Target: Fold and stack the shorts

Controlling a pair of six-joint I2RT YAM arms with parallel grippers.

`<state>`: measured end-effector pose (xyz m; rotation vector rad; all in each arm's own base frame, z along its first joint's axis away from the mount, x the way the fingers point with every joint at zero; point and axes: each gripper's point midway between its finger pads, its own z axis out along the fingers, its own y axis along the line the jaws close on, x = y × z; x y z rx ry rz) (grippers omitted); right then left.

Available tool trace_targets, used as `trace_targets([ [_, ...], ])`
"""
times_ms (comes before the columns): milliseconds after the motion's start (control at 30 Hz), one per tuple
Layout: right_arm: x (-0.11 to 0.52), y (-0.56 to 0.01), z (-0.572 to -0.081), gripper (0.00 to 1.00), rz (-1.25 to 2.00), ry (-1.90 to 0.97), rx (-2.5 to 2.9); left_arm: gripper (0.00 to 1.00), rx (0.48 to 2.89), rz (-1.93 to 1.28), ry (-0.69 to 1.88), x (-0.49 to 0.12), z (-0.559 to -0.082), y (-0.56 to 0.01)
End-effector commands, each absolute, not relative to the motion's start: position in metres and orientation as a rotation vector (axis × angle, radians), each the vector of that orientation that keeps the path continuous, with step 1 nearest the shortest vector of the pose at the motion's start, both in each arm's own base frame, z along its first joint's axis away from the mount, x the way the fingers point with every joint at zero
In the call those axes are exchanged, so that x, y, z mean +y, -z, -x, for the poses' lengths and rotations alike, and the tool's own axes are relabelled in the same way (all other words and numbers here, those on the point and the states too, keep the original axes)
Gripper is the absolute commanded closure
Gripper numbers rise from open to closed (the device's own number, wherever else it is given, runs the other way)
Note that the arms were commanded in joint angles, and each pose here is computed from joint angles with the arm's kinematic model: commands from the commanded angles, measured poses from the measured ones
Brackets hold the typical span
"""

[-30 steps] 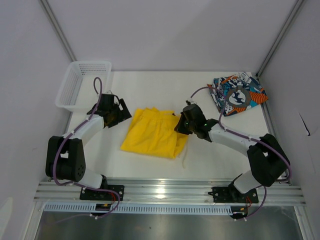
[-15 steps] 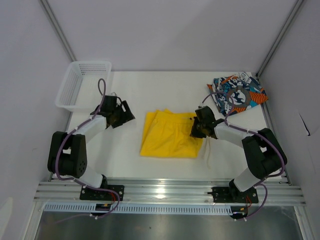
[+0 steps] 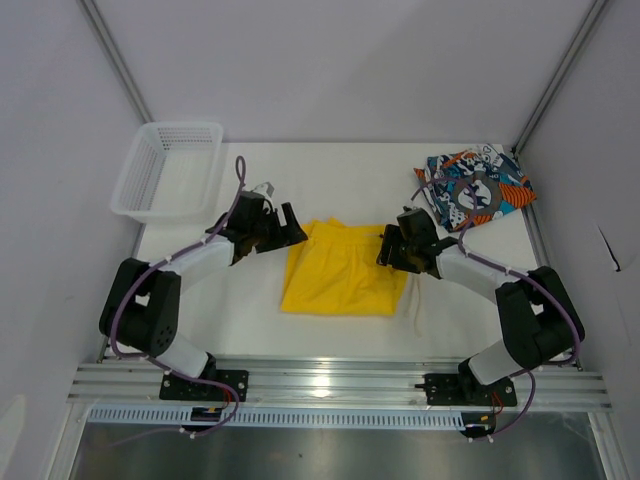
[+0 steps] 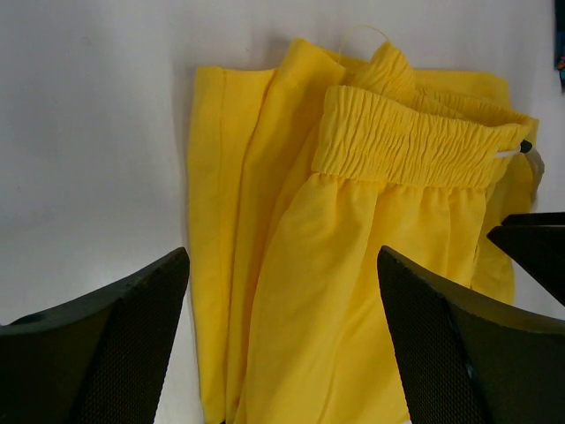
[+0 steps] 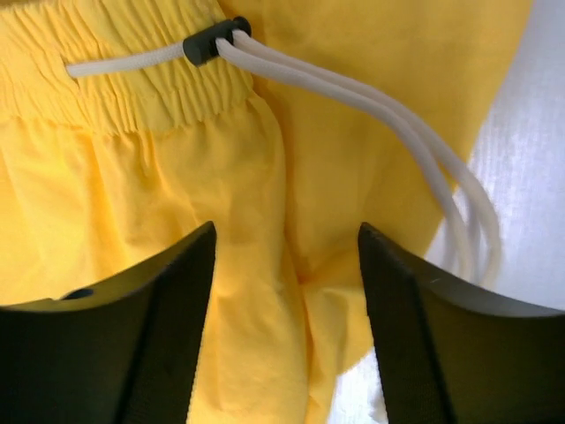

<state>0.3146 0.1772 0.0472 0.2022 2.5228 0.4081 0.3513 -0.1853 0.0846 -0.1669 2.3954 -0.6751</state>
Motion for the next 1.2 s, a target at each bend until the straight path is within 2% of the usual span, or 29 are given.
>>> trace_targets([
  [0, 0.161, -0.059, -0.316, 0.3, -0.193, -0.344, 2.469, 0.11, 2.368, 0.121, 0.727, -0.202, -0.356, -0.082],
  [33, 0.16, -0.061, -0.317, 0.25, -0.187, -0.342, 2.459, 0.11, 2.373, 0.117, 0.728, -0.204, -0.356, -0.08],
  [333, 0.152, -0.059, -0.31, 0.18, -0.15, -0.282, 2.507, 0.15, 2.322, 0.059, 0.722, -0.214, -0.358, -0.079],
  [500, 0.161, -0.051, -0.307, 0.21, -0.086, -0.267, 2.534, 0.17, 2.31, 0.009, 0.728, -0.226, -0.356, -0.081],
  [600, 0.168, -0.054, -0.309, 0.25, -0.06, -0.282, 2.513, 0.19, 2.298, -0.012, 0.73, -0.231, -0.356, -0.083],
  [733, 0.176, -0.062, -0.313, 0.38, -0.006, -0.28, 2.49, 0.26, 2.295, -0.038, 0.732, -0.236, -0.354, -0.081],
  [967, 0.187, -0.062, -0.315, 0.52, 0.066, -0.28, 2.484, 0.33, 2.312, -0.028, 0.713, -0.237, -0.358, -0.067],
  [1100, 0.194, -0.055, -0.316, 0.69, 0.089, -0.325, 2.502, 0.38, 2.304, -0.033, 0.767, -0.243, -0.357, -0.067],
  [1167, 0.197, -0.049, -0.315, 0.73, 0.09, -0.35, 2.52, 0.4, 2.296, -0.035, 0.787, -0.246, -0.357, -0.068],
])
